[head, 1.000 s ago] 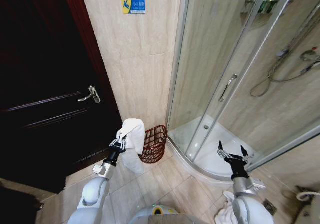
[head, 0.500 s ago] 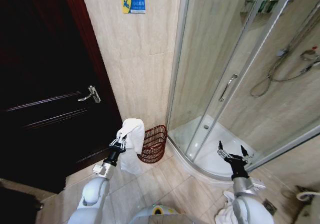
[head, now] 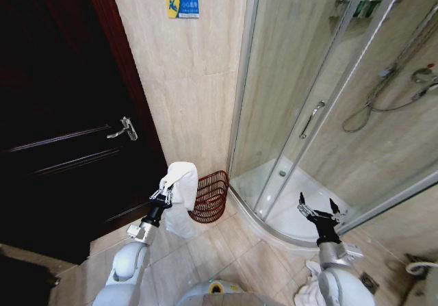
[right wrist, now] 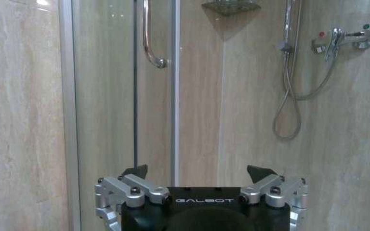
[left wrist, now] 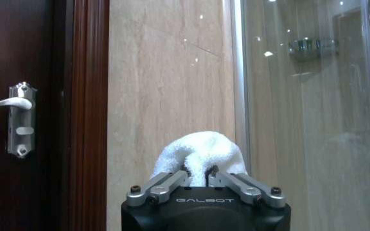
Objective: Discard the used towel into the hamper.
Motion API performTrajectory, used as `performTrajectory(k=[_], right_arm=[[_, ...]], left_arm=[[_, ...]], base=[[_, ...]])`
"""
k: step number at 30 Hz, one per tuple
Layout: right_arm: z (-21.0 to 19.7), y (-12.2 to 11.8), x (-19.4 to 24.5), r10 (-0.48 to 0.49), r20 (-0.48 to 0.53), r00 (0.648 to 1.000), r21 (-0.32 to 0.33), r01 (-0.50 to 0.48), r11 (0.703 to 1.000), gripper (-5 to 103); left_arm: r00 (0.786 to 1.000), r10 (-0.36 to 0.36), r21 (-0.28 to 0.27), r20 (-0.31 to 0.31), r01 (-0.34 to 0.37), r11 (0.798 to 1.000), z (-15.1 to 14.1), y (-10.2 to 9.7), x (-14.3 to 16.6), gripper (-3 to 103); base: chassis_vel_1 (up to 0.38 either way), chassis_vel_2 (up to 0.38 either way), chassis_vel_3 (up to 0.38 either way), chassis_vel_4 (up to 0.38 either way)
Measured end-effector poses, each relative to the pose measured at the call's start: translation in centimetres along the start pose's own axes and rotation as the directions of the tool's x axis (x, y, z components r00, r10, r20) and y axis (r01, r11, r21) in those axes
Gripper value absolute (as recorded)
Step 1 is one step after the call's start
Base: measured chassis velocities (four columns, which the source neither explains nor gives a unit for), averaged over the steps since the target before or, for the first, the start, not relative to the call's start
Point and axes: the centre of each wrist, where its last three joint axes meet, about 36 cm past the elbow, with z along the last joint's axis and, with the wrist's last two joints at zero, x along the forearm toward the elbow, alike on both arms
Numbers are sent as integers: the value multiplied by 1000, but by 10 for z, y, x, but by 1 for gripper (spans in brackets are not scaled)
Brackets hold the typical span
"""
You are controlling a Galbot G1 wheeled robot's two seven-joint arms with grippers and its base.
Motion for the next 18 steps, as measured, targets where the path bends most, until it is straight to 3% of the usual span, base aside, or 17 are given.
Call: performTrajectory(k=[18], right_arm=[[0, 0, 0, 0, 0, 1000, 0, 0, 1000, 100]], left_arm=[[1000, 0, 0, 0, 0, 1000, 0, 0, 0, 7]], base=[[0, 0, 0, 0]])
